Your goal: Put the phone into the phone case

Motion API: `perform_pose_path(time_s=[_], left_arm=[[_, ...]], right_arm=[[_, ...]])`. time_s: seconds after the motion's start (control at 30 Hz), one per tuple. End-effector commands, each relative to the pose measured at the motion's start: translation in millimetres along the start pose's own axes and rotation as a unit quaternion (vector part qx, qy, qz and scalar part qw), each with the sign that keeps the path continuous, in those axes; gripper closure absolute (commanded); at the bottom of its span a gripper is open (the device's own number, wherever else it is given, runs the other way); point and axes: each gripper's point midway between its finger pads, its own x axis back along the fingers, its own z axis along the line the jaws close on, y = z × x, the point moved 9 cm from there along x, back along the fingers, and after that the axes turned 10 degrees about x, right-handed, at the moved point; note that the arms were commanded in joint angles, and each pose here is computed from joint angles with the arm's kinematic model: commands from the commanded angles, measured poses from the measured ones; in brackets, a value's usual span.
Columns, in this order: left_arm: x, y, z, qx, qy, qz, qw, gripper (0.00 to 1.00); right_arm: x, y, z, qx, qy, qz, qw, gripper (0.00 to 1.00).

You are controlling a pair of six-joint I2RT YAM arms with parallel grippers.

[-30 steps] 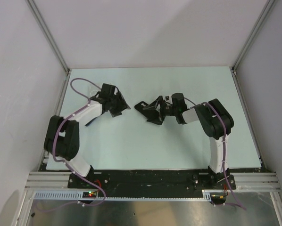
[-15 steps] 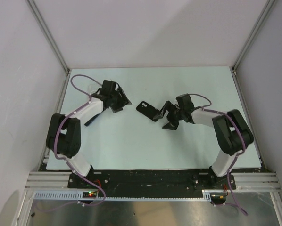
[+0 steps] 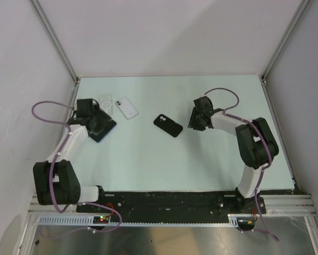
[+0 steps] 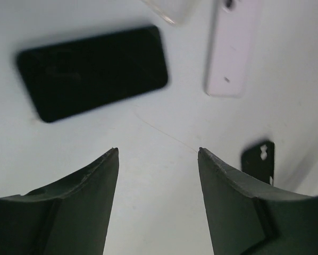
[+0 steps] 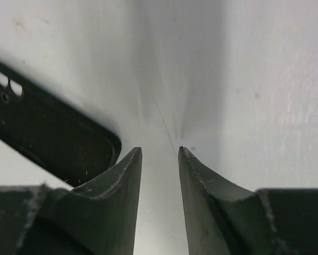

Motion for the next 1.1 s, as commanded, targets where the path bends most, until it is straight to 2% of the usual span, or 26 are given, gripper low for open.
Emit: perform_pose_path(time_s=[0.0,0.2,0.43,0.63,0.87,1.0,1.07], left_arm=[[10,27,30,0.009,0.054,-0.044,0.997,0.34],[2,43,40,0.025,0.077,-0.045,0.996,0.35],[-6,45,29,0.015,0.06,-0.017,0.998,0.37],[-8,48,34,0.002,0.082,-0.036,0.996,0.34],[-33,60,48,0.001,0.137,-0.034,0.99,0.21],[-52,76,42,0.021,0.146,-0.032,0.989,0.23],[-61,83,36,0.038,0.147,-0.037,0.988,0.27]], right_arm=[[-9,25,1,0.044,-0.064,-0.039,0.996,0.64],[-31,29,1,0.064,-0.092,-0.023,0.993,0.66],[-43,13,26,0.091,-0.057,0.009,0.994,0.69],[-36,-6,56,0.107,-0.021,0.026,0.994,0.71],[-22,-12,71,0.114,0.029,0.032,0.993,0.72],[-8,-7,71,0.12,0.043,0.016,0.992,0.73],[-1,-2,68,0.114,0.051,0.005,0.992,0.74]])
